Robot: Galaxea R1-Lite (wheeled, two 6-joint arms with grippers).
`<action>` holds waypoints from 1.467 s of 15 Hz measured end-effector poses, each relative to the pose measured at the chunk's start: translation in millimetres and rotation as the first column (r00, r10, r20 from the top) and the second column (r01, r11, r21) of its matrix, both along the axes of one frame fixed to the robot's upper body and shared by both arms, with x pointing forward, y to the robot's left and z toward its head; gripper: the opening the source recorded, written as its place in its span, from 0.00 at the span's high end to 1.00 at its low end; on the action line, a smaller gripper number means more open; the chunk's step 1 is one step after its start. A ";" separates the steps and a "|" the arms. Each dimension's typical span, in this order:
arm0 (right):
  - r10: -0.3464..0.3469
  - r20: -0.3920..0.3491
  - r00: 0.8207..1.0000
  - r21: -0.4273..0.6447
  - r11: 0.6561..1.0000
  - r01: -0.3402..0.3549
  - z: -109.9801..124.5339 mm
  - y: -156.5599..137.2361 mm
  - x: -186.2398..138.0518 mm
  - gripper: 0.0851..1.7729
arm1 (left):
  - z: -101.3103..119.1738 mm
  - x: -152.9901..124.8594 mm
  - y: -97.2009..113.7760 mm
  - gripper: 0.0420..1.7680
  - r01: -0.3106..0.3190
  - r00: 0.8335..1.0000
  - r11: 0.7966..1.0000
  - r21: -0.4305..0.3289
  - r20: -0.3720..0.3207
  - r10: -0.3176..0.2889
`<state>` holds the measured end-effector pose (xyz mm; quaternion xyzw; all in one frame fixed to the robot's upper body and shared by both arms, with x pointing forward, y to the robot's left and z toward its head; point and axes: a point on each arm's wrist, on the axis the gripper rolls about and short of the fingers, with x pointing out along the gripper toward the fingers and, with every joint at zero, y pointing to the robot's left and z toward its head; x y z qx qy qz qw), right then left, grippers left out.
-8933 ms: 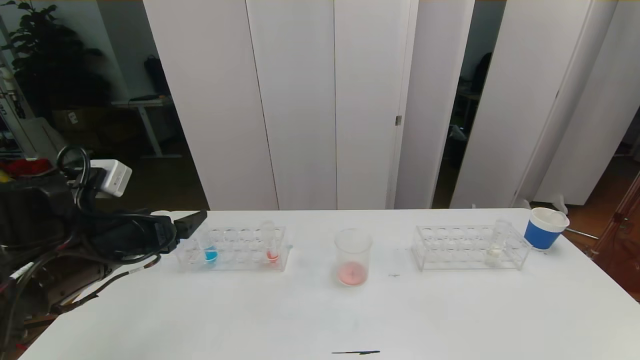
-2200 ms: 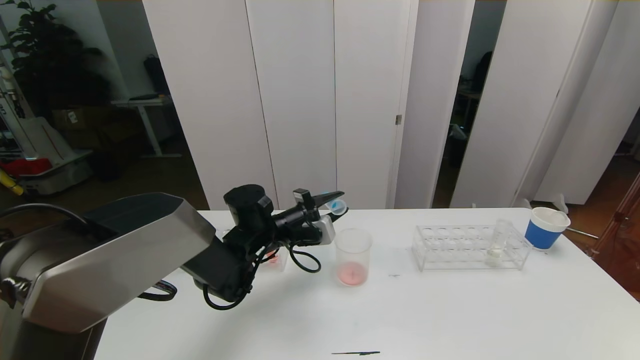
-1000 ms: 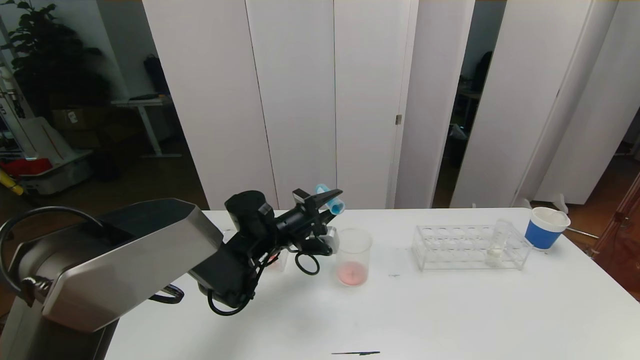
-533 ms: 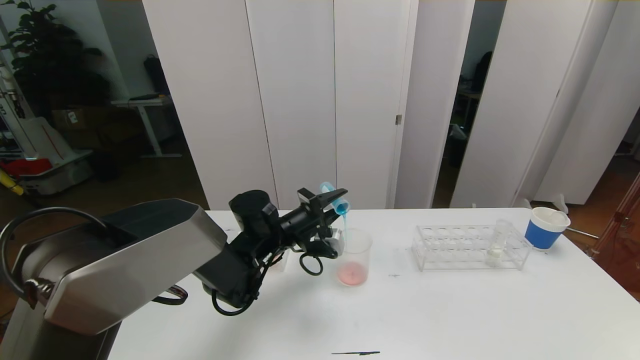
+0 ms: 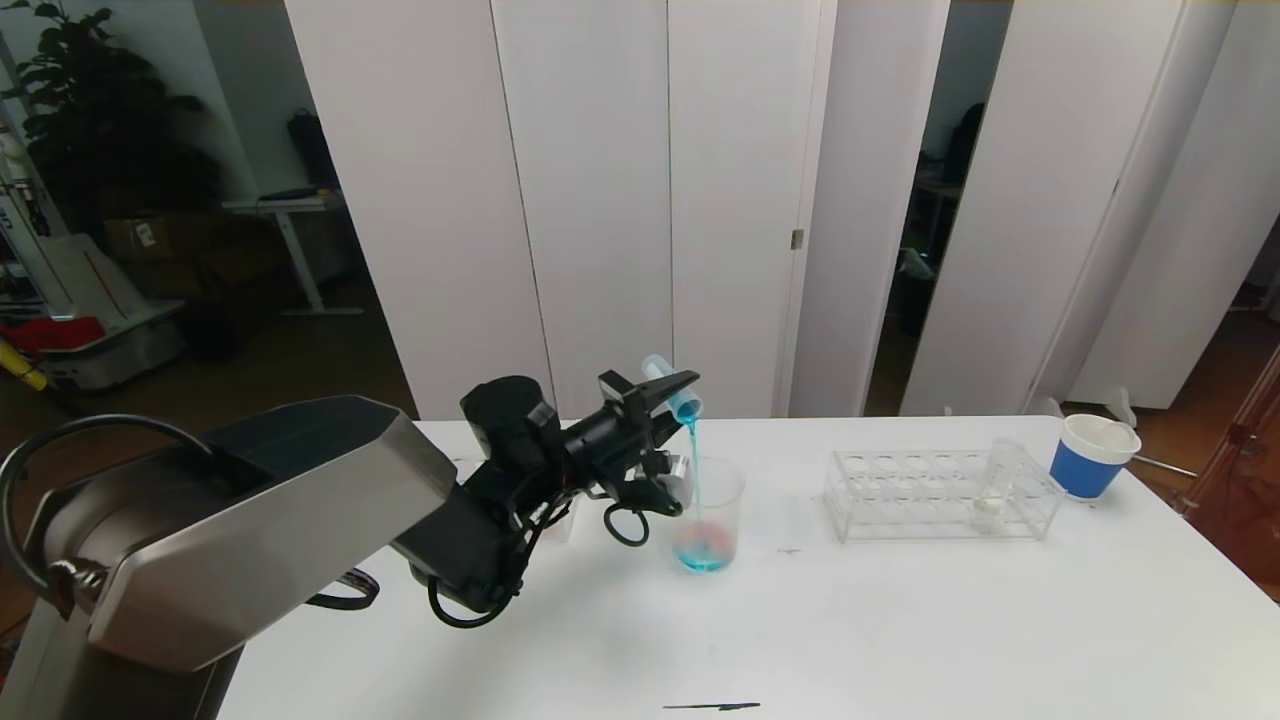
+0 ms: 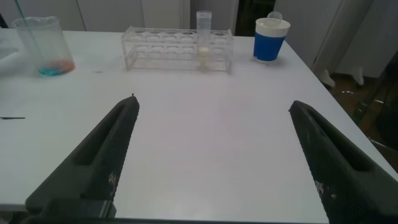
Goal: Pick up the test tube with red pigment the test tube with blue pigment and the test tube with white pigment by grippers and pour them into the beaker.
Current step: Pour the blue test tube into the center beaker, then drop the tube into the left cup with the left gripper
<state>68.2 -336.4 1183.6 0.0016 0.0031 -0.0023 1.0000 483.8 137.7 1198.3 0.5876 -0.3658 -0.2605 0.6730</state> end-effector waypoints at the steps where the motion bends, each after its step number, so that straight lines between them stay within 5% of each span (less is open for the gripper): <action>1: 0.000 0.000 1.000 0.000 1.000 0.000 0.0 0.0 0.0 0.02 | 0.5 0.0 -1.1 0.69 -0.002 1.000 1.000 -0.001 0.002 0.002; 22: 0.000 0.000 1.000 0.000 1.000 0.000 0.0 0.0 0.0 0.03 | 0.1 8.6 -4.0 0.69 -0.035 0.997 0.999 -0.009 0.068 0.036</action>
